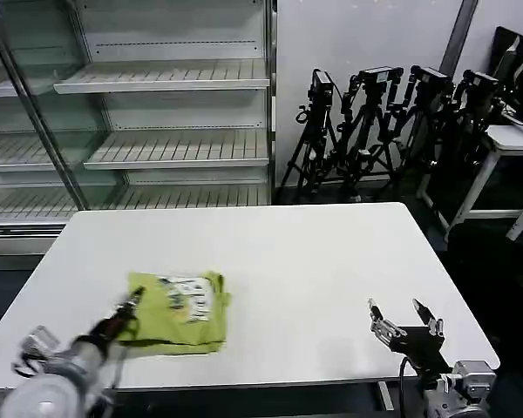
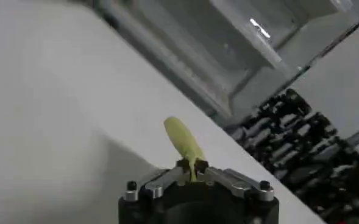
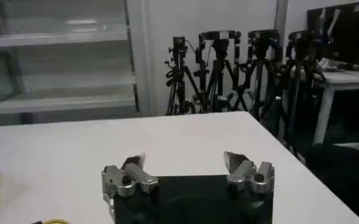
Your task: Fold and organize the clothes.
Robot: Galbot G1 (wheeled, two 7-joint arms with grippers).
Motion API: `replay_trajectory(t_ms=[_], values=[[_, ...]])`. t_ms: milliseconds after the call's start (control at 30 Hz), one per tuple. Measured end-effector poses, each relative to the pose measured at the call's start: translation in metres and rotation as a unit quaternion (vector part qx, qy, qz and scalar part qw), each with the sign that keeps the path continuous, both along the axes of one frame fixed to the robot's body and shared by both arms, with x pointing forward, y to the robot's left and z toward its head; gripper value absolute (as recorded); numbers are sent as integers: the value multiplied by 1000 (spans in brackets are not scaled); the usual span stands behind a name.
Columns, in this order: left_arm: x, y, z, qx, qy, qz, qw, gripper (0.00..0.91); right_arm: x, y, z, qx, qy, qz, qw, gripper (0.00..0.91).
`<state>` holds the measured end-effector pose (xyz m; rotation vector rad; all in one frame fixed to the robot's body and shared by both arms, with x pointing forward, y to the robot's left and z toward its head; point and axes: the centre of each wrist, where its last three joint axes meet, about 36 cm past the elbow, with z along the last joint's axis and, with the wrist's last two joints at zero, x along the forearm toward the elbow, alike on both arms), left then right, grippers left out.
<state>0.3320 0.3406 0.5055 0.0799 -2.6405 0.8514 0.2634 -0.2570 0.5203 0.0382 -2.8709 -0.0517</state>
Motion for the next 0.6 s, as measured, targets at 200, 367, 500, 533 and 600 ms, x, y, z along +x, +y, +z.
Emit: replay_trajectory(t_ms=[200, 367, 500, 533, 600], values=[[-7, 28, 48, 151, -34, -7, 988, 40, -1, 2, 0, 4, -1, 6, 1000, 907], [-14, 18, 67, 258, -45, -29, 965, 40, -3, 3, 2, 2, -4, 9, 1000, 907], [-19, -5, 65, 314, -48, -53, 947, 40, -5, 3, 1, 2, -4, 6, 1000, 907], [-20, -12, 60, 325, -45, -61, 943, 40, -6, 4, 1, 2, -3, 6, 1000, 907], [-22, -25, 49, 341, -39, -74, 936, 40, -7, 5, 1, 2, -3, 5, 1000, 907]])
